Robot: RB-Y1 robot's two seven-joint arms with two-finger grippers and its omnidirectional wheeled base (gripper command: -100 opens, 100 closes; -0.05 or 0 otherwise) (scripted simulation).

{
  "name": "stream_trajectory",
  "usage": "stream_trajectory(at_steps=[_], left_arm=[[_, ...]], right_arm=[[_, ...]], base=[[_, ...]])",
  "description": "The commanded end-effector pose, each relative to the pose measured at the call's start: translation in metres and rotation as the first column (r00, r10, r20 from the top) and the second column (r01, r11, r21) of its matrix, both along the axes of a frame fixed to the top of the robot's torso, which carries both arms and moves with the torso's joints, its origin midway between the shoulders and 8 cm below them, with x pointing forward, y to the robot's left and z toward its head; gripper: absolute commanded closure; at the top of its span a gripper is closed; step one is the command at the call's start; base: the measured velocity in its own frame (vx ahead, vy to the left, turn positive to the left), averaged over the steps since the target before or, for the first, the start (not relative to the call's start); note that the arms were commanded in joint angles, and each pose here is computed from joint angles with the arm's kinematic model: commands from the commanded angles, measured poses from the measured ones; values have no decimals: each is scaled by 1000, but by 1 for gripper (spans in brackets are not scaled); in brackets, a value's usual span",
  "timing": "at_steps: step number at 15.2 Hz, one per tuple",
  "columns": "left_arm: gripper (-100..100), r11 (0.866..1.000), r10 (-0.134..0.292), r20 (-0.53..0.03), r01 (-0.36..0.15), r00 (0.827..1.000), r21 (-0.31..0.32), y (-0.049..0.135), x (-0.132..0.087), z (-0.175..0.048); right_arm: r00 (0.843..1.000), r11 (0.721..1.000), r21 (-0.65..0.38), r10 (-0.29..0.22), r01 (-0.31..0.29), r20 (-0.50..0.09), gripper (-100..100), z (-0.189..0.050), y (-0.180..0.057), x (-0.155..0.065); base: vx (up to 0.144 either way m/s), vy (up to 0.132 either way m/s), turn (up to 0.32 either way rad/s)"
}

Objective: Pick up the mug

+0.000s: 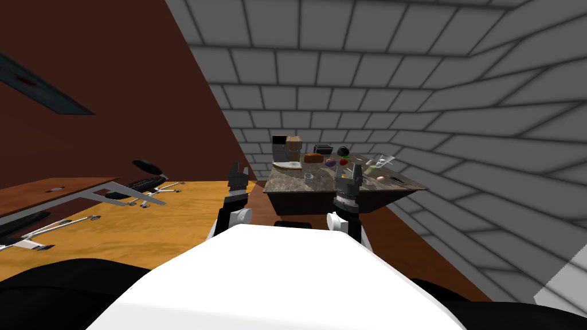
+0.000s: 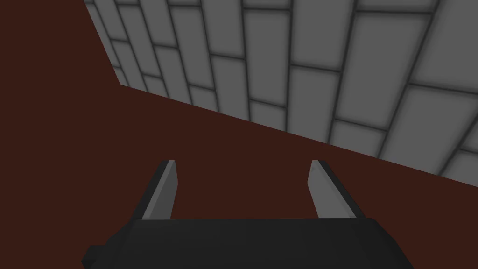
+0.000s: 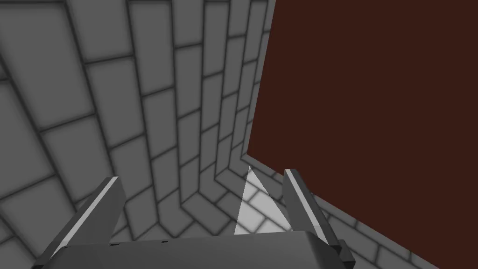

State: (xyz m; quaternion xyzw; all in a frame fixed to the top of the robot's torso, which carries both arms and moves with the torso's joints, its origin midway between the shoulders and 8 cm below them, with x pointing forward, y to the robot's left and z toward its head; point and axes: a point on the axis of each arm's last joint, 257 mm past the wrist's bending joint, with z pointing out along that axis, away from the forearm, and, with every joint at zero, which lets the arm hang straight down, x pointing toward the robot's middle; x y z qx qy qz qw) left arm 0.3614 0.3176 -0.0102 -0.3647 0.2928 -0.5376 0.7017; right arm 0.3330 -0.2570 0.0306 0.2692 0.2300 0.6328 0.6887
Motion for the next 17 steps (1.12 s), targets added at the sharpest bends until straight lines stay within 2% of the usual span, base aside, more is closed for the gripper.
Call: stream_trajectory(at_steps=[1,6,7,8,9,11,12,13,14,16,17], left_arm=[[0,1000,0,0,0,1000,0,0,0,0],[0,1000,0,0,0,1000,0,0,0,0],[0,1000,0,0,0,1000,0,0,0,0],[0,1000,0,0,0,1000,0,0,0,0],[0,1000,0,0,0,1000,0,0,0,0],[0,1000,0,0,0,1000,0,0,0,0],[0,1000,0,0,0,1000,0,0,0,0],[0,1000,0,0,0,1000,0,0,0,0],[0,1000,0,0,0,1000,0,0,0,0],[0,1000,0,0,0,1000,0,0,0,0],[0,1000,0,0,0,1000,0,0,0,0]], right_arm=[[1000,999,-41,22,-22,-20,-100,-7,5,3],[996,992,-107,55,-62,-66,-100,-25,13,8],[993,988,-135,67,-80,-95,-100,-37,16,12],[993,986,-145,72,-85,-97,-100,-38,17,11],[988,981,-167,80,-101,-129,-100,-52,19,15],[987,976,-185,87,-111,-134,-100,-53,21,15],[981,968,-213,95,-131,-172,-100,-70,22,18],[979,964,-227,100,-139,-176,-100,-70,23,18],[971,957,-245,102,-155,-214,-100,-89,23,20],[969,948,-270,110,-169,-222,-100,-90,24,20],[958,936,-295,111,-190,-265,-100,-110,24,22]], base=[[-1,15,37],[-7,58,43],[-3,82,67],[-2,78,59],[-8,90,93],[-7,75,40],[7,70,63],[3,81,73],[-17,110,104],[-10,97,58],[2,90,83]])
